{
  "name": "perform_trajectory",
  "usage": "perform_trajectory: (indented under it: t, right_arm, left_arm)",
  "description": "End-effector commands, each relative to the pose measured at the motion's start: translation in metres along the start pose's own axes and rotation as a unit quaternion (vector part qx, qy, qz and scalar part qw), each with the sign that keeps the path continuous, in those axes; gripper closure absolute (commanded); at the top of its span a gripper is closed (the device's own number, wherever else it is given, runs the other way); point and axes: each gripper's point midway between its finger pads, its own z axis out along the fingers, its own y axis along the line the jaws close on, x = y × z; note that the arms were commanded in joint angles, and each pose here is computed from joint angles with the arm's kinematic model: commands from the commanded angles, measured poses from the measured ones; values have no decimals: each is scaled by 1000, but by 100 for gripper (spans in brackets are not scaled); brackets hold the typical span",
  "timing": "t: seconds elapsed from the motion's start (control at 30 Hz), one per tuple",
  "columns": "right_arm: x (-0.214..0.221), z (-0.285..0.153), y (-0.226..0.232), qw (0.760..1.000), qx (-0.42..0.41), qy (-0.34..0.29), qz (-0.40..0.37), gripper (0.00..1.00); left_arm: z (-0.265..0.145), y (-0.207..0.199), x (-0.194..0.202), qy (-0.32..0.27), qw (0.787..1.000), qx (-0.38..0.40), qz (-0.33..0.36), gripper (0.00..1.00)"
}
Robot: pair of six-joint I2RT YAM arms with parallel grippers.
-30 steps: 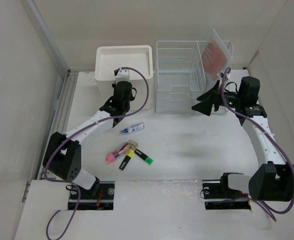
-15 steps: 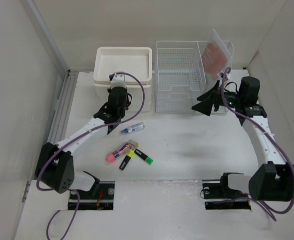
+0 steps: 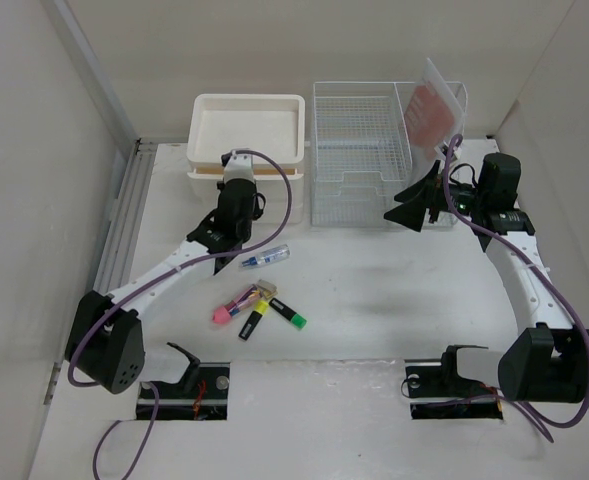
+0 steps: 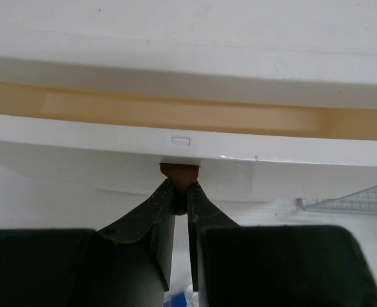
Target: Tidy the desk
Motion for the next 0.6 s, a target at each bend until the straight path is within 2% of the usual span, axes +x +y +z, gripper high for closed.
perform_trajectory:
  t: [0.0,0.57]
  right_arm:
    - [-8,0,4,999,-16,-10,-27,0]
    - [-7,-1,6,999,-20,-9,-27,0]
  left_arm:
    - [-9,-3,-11,-17,1000,7,-6,100]
    - [-21,-4,10,9,1000,11,11,100]
